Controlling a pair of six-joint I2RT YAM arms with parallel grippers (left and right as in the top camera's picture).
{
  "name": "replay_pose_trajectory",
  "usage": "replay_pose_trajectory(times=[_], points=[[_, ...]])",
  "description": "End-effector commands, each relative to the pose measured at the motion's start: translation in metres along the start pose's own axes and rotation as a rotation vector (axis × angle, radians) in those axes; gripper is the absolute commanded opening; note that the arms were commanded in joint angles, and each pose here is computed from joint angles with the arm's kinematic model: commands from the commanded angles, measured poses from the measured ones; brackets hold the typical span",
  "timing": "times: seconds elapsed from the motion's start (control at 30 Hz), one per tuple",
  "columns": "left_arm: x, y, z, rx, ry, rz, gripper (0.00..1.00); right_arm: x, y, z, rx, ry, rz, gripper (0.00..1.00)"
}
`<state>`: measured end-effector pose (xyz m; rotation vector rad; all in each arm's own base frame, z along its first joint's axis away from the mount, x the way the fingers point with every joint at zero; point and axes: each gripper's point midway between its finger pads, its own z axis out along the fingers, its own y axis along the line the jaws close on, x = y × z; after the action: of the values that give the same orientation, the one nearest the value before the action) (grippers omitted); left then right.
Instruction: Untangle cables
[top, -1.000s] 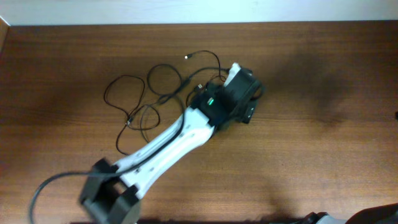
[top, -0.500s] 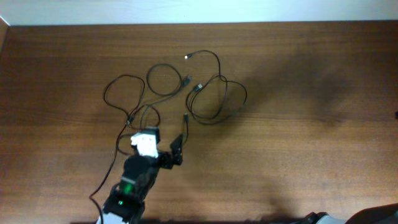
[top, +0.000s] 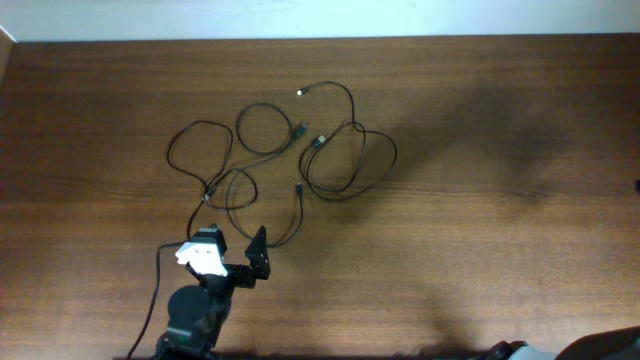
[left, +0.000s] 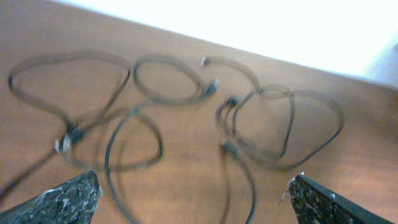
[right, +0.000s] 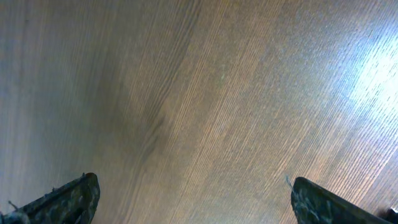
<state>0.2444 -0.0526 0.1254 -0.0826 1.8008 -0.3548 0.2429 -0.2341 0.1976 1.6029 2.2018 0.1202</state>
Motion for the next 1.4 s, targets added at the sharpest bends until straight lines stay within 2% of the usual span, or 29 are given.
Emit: replay_pose_trajectory(times=[0.0,0.07,0.27,1.37], points=[[-0.016,-0.005,-0.006,0.022,-0.078,0.105,0.99,-0.002,-0.002,-0.003,0.006,-0.013,-0.001,0.98],[-0.028,-0.005,-0.011,0.026,-0.132,0.131,0.99,-0.002,-0.001,-0.003,0.005,-0.013,-0.002,0.98],[-0.033,0.007,-0.011,-0.017,-0.146,0.122,0.99,-0.002,-0.001,-0.003,0.005,-0.013,-0.002,0.98],[-0.033,0.007,-0.011,-0.017,-0.146,0.122,0.99,-0.002,-0.001,-0.003,0.005,-0.013,-0.002,0.98]])
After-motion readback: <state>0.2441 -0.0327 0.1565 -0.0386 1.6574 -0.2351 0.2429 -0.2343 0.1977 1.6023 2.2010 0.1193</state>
